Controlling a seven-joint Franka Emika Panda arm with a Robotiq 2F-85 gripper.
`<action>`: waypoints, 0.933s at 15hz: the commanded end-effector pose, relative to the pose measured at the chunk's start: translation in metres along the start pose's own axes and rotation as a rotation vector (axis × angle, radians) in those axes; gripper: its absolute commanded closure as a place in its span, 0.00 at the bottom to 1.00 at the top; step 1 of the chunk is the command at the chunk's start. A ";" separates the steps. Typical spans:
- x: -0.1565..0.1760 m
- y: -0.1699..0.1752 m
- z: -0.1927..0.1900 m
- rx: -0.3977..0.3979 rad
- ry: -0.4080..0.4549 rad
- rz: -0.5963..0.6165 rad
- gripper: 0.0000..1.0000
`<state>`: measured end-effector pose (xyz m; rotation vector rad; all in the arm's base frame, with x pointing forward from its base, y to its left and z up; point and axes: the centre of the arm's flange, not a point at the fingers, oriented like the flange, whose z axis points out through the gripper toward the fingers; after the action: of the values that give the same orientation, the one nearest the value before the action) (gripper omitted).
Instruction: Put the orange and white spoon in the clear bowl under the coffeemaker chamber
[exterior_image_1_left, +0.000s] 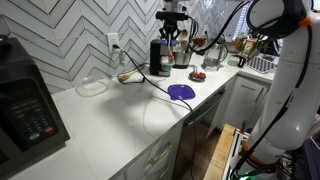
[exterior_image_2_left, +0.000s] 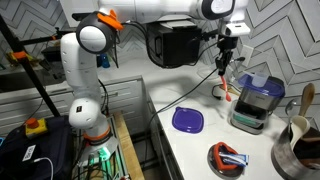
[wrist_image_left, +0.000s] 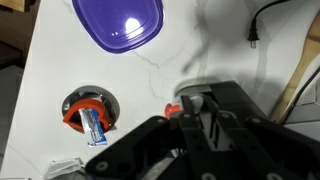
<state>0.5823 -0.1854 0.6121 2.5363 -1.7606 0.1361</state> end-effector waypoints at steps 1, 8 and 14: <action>-0.034 0.015 0.042 0.056 0.046 -0.136 0.96; -0.071 0.006 0.064 0.107 0.185 -0.274 0.96; -0.079 0.013 0.047 0.144 0.261 -0.247 0.96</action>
<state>0.5655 -0.1248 0.5539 2.7021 -1.3524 0.5041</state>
